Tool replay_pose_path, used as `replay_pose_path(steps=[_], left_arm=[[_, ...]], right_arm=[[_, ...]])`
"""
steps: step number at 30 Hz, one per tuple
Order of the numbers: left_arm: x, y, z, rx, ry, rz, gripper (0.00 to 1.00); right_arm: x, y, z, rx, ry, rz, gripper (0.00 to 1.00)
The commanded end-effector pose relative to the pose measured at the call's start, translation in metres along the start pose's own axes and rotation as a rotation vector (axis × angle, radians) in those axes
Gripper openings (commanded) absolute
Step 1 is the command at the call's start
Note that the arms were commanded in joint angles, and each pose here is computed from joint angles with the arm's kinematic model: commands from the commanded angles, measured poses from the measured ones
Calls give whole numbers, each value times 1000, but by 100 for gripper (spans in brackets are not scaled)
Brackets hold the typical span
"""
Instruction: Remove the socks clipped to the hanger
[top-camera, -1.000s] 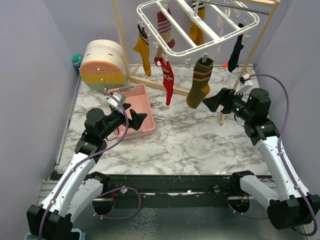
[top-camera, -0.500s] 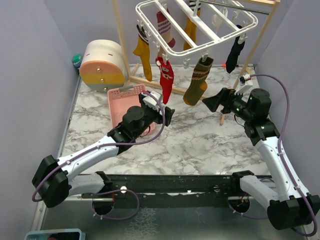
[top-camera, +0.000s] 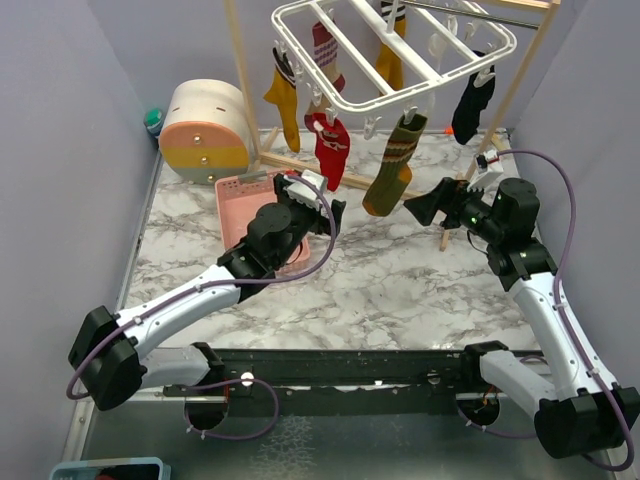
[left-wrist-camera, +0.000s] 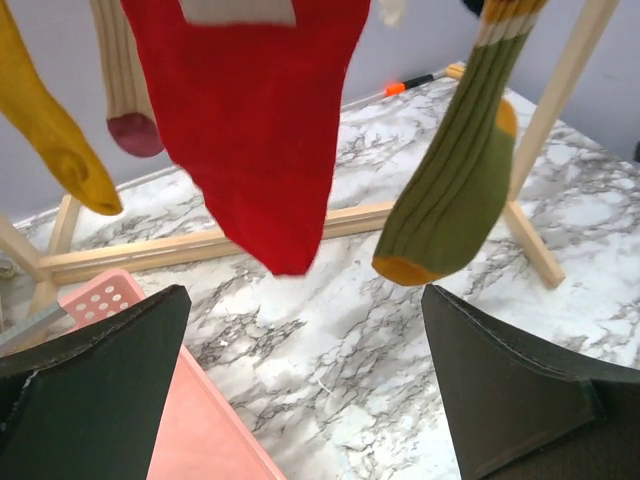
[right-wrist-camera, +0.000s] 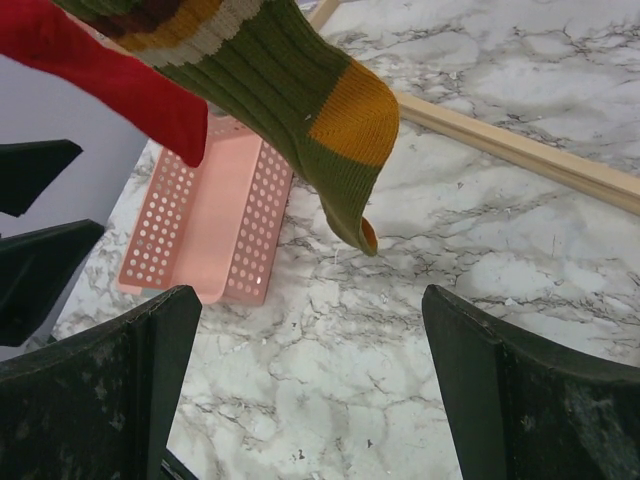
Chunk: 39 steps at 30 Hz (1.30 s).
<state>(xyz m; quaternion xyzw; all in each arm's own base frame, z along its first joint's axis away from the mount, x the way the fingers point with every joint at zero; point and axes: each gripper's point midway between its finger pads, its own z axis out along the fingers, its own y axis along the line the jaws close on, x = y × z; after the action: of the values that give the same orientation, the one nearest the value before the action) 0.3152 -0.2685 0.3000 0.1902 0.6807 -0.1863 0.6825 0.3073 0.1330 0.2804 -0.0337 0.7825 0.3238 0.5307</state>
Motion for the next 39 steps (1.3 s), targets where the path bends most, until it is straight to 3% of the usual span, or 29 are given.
replay_pose_path(steps=[1, 11, 22, 30, 36, 39], left_arm=[[20, 16, 11, -116, -17, -9, 99], [48, 36, 32, -279, -102, -50, 99], [35, 16, 43, -174, -210, -115, 99], [53, 49, 52, -248, -241, -123, 99], [66, 55, 61, -203, -273, -159, 78], [61, 52, 65, -150, -333, -159, 77]], right_arm=[[3, 3, 1, -26, 4, -8, 100], [10, 2, -1, -21, 21, -18, 100], [18, -4, 1, -12, 44, -31, 100], [20, -4, 2, -17, 53, -32, 100], [19, -4, -1, -11, 52, -44, 100], [21, -4, -1, -12, 58, -42, 100]])
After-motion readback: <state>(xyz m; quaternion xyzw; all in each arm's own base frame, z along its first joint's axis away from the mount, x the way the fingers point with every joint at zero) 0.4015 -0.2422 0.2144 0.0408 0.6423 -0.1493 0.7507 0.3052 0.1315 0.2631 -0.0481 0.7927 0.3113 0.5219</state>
